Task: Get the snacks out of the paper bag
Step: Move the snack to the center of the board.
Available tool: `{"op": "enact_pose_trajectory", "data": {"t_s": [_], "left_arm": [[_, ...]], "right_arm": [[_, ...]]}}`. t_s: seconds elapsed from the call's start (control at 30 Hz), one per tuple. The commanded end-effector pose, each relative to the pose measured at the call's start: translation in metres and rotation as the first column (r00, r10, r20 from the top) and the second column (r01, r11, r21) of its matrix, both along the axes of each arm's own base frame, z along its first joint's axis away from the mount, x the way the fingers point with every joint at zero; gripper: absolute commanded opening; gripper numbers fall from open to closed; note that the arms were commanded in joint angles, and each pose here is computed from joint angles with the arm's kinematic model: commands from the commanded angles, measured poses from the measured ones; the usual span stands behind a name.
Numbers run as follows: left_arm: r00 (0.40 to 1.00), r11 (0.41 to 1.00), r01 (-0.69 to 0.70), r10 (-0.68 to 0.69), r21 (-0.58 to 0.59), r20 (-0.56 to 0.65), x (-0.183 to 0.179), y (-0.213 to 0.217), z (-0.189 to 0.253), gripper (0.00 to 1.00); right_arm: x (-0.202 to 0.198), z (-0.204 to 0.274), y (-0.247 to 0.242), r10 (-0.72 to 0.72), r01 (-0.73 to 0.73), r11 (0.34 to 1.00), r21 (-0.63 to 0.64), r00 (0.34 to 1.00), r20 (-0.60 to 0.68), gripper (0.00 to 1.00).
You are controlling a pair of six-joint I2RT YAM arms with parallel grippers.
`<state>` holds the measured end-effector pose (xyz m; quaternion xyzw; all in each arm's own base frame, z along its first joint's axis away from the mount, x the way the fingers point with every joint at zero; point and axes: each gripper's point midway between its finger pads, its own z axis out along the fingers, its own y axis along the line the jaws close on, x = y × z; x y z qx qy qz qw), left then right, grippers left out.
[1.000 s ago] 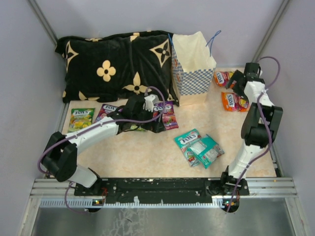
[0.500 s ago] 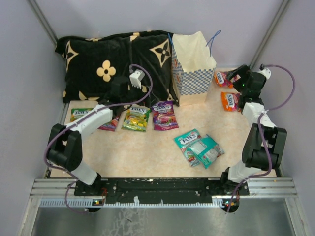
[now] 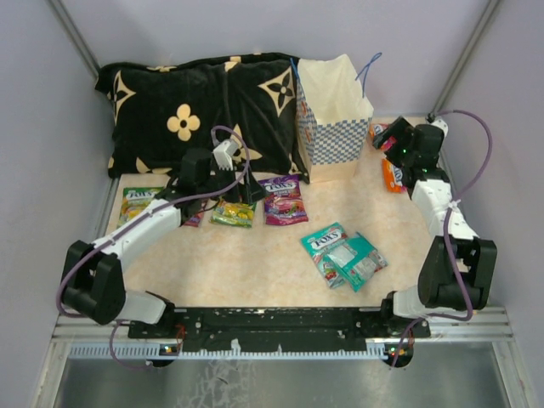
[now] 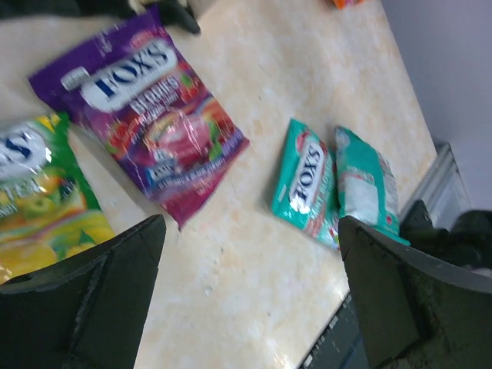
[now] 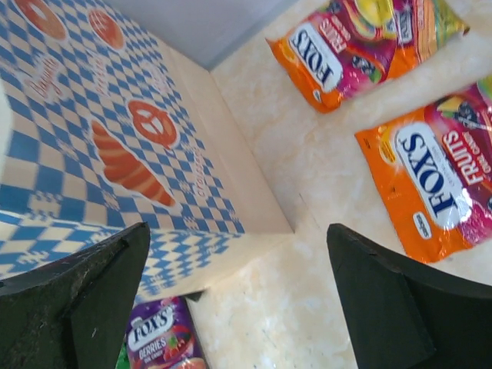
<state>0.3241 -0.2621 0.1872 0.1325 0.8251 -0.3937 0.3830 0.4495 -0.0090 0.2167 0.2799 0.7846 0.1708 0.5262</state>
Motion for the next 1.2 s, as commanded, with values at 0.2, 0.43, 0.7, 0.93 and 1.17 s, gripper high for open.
{"op": "enact_pose_trajectory", "data": {"t_s": [0.2, 0.43, 0.7, 0.93, 1.17], "left_arm": [[0.986, 0.996, 0.090, -0.093, -0.028, -0.137, -0.067, 0.013, 0.013, 0.99], [0.999, 1.000, -0.013, 0.014, -0.014, 0.034, -0.079, 0.041, 0.048, 0.99], [0.989, 0.999, -0.041, 0.046, -0.033, 0.143, -0.092, 0.055, 0.071, 0.99], [0.997, 0.999, -0.041, 0.039, 0.023, 0.069, -0.103, 0.061, 0.036, 0.97], [0.993, 0.988, -0.092, 0.100, 0.123, -0.060, -0.106, 0.049, -0.026, 0.97]], "right_arm": [[-0.066, -0.008, 0.031, 0.136, -0.130, 0.989, 0.073, 0.987, -0.087, 0.99], [-0.101, 0.031, 0.031, 0.133, -0.132, 0.991, 0.015, 0.990, -0.044, 0.99], [-0.158, 0.077, 0.062, 0.177, -0.233, 0.963, 0.136, 0.926, 0.335, 0.99], [-0.197, 0.015, 0.065, 0.270, -0.271, 0.963, -0.013, 0.963, -0.021, 0.99], [-0.235, -0.045, 0.044, 0.148, -0.162, 0.986, -0.028, 0.951, -0.272, 0.99]]}}
